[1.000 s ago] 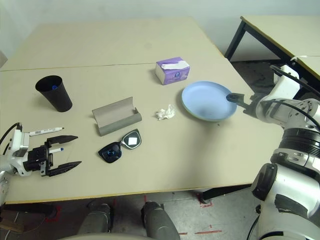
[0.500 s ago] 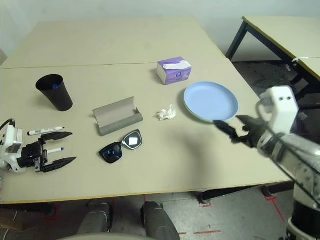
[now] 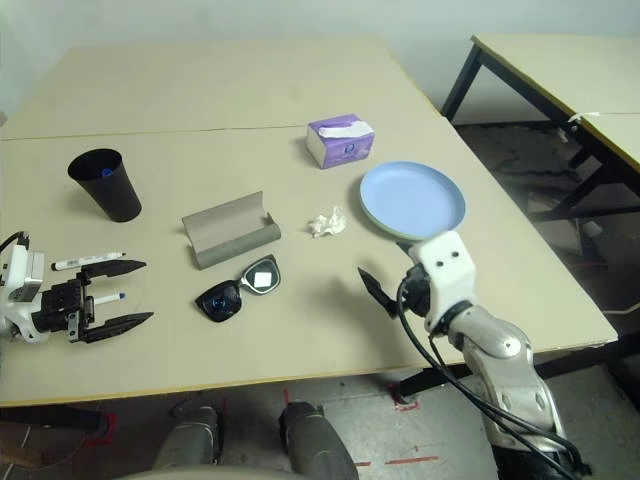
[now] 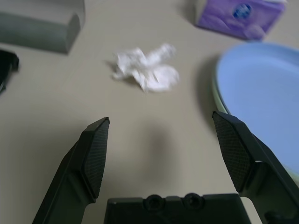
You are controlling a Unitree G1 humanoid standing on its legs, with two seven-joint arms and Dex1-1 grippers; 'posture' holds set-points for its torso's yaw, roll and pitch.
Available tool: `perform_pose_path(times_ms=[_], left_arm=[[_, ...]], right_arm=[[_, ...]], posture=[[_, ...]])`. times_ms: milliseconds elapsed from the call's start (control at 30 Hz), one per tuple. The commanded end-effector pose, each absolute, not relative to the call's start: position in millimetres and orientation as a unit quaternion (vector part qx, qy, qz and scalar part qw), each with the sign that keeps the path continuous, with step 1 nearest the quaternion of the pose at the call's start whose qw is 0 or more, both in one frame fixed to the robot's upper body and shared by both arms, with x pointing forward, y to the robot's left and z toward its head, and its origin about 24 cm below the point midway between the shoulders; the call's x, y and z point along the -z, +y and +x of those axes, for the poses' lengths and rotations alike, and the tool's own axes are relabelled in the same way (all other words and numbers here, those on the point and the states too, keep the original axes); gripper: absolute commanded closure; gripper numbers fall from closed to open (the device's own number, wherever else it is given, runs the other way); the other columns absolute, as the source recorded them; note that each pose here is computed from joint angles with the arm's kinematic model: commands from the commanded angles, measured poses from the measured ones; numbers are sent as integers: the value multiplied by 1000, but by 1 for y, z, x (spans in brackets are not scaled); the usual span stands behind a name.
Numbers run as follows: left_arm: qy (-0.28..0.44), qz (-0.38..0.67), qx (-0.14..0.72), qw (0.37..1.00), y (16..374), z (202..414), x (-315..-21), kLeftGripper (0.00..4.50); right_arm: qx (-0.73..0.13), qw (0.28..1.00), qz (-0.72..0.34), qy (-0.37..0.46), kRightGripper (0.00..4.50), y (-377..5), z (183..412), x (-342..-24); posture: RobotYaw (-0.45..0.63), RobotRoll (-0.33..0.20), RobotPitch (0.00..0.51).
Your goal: Organize and tidy the items on the table.
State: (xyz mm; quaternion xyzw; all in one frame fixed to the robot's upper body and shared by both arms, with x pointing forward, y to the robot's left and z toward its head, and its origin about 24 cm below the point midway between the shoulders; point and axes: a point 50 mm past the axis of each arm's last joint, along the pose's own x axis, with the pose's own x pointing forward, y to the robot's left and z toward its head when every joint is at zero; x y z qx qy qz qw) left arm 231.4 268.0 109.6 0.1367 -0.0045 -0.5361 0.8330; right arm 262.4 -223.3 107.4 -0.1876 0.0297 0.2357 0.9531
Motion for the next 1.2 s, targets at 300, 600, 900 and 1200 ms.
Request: perform_pose_path(times_ms=[300, 600, 900, 1200], left_arm=[[-4, 144, 516, 844, 274, 230, -110, 0], [-8, 144, 513, 846, 272, 229, -112, 0], [-8, 144, 511, 847, 271, 228, -111, 0], [-10, 142, 510, 848, 270, 227, -109, 0]], right_arm=[[-257, 952, -156, 52, 37, -200, 294, -88], [-242, 953, -171, 64, 37, -196, 315, -89], [-240, 955, -163, 61, 37, -194, 326, -92], [-246, 956, -145, 65, 37, -185, 329, -90]], posture=[[-34, 0, 125], [-32, 0, 118], [-26, 0, 114], [-27, 0, 112]])
